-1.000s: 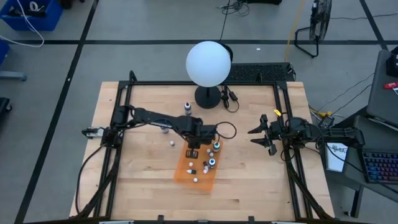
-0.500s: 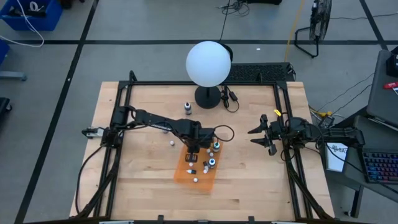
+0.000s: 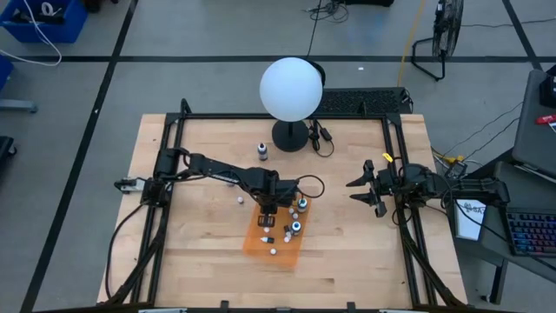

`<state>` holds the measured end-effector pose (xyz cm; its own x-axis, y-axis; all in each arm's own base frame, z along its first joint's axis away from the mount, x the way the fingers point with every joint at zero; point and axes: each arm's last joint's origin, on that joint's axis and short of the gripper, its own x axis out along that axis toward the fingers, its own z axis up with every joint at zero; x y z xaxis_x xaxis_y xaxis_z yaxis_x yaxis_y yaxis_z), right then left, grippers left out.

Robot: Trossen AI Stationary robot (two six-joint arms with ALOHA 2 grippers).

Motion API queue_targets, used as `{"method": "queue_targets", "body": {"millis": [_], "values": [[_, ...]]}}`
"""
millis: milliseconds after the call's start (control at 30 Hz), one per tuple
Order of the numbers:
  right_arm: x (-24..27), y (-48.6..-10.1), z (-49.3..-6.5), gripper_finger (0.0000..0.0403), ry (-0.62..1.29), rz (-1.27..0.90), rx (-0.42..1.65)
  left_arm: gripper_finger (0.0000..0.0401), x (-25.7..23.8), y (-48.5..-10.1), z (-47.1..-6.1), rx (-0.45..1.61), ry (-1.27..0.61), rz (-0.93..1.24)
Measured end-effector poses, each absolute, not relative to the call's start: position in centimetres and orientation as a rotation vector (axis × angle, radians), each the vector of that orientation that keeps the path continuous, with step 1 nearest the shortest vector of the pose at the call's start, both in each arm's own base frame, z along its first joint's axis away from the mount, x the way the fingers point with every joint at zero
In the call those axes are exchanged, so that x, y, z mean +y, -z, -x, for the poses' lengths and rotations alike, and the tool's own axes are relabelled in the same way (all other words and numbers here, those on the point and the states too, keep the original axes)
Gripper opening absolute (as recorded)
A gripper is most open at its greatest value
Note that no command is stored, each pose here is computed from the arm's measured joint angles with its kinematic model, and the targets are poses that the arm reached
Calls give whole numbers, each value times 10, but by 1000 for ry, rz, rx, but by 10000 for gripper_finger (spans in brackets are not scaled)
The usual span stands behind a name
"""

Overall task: Pick & Place food coloring
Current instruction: Put the small orange food coloring bottle into the orange bin, then put the large purple food coloring bottle into the orange bin

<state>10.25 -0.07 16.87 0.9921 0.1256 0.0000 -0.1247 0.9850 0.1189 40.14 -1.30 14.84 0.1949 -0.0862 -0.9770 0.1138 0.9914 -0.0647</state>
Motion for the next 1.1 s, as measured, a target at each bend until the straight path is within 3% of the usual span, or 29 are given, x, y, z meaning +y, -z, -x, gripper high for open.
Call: {"method": "queue_targets", "body": {"millis": [133, 333, 533, 767, 933, 1100], "values": [[-1, -169, -103, 165, -126, -119, 7, 79, -13, -149, -403, 1357, 124, -5], [-1, -169, -103, 163, -126, -119, 7, 171, -13, -149, -403, 1354, 117, 3], [-1, -169, -103, 166, -126, -119, 7, 225, -13, -167, -402, 1341, 104, 16], [-1, -168, -103, 164, -125, -120, 14, 242, -12, -221, -376, 1377, 76, 26], [-1, -169, -103, 164, -126, -119, 9, 243, -9, -264, -342, 1376, -94, 9], [-1, -169, -103, 163, -125, -119, 9, 243, -6, -273, -304, 1329, -179, 23]]}}
